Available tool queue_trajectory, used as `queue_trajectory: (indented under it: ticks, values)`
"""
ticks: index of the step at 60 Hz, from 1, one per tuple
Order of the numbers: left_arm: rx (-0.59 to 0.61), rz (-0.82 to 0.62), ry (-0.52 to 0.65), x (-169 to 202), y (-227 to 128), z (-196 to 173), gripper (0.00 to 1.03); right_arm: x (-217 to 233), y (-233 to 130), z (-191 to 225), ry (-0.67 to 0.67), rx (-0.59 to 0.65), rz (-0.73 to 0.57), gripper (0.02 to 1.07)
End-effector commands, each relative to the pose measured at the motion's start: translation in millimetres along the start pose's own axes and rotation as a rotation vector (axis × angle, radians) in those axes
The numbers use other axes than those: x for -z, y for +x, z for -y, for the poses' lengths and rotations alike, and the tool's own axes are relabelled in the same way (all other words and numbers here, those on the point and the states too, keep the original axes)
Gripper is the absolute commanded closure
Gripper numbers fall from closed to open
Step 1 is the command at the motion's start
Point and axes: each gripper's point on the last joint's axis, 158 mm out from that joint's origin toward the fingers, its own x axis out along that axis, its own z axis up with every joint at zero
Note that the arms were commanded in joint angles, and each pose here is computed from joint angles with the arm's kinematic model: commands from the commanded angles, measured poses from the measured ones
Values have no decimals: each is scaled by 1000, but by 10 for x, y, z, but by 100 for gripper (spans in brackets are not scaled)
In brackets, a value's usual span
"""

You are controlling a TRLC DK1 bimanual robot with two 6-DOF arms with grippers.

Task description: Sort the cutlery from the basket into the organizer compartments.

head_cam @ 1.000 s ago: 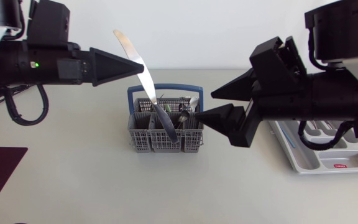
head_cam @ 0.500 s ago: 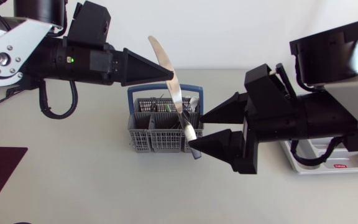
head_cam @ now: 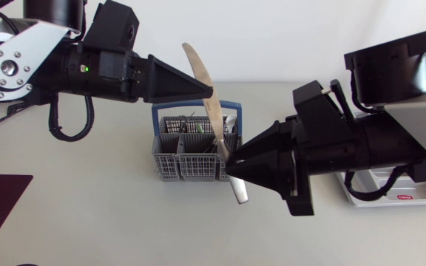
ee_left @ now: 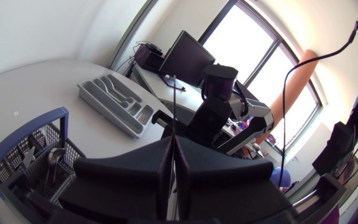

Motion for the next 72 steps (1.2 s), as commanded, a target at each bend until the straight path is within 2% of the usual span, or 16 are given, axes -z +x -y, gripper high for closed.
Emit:
queue_trajectory:
  ticks: [1, 3, 19, 22, 24, 30, 32, 35, 46, 49, 54, 56, 59, 63, 68, 72]
  values:
    - [34, 3, 0, -73, -3, 102, 100, 59, 12, -67, 14, -22, -8, 87]
    - [34, 3, -2, -65, -4, 101, 100, 55, 12, -72, 13, -23, -8, 92]
    - [37, 8, 11, -81, -21, 143, 99, 60, 34, -206, 20, -74, -24, 99]
    - [35, 15, 20, -110, -35, 154, 84, 70, 29, -200, 33, -83, -27, 100]
    - [34, 17, 23, -127, -42, 158, 82, 74, 24, -194, 36, -84, -26, 101]
    - [38, 20, 24, -137, -36, 173, 86, 109, 28, -184, 45, -83, -31, 101]
    - [37, 23, 14, -132, -36, 159, 97, 119, 41, -176, 52, -83, -32, 101]
    - [40, 29, 8, -142, -21, 141, 100, 126, 58, -158, 58, -80, -33, 101]
    - [11, 48, 6, -141, -88, -5, 100, 254, 72, -107, 60, -59, -66, 99]
    - [-9, 58, 23, -130, -158, -36, 100, 341, 55, -46, 35, -15, -87, 98]
    - [-96, 45, 42, -64, -233, -219, 100, 495, 44, 30, 12, 31, -126, 96]
    - [-176, -29, 96, 119, -262, -351, 100, 582, 37, 57, 20, 37, -140, 96]
    - [-252, -123, 139, 346, -258, -494, 100, 731, 46, 155, 26, 71, -173, 91]
    - [-301, -164, 140, 523, -266, -646, 100, 916, 127, 375, 56, 145, -224, 78]
    - [-340, -209, 145, 717, -261, -793, 100, 1032, 254, 586, 92, 188, -249, 71]
    - [-361, -267, 155, 933, -196, -878, 100, 1124, 395, 723, 128, 191, -278, 57]
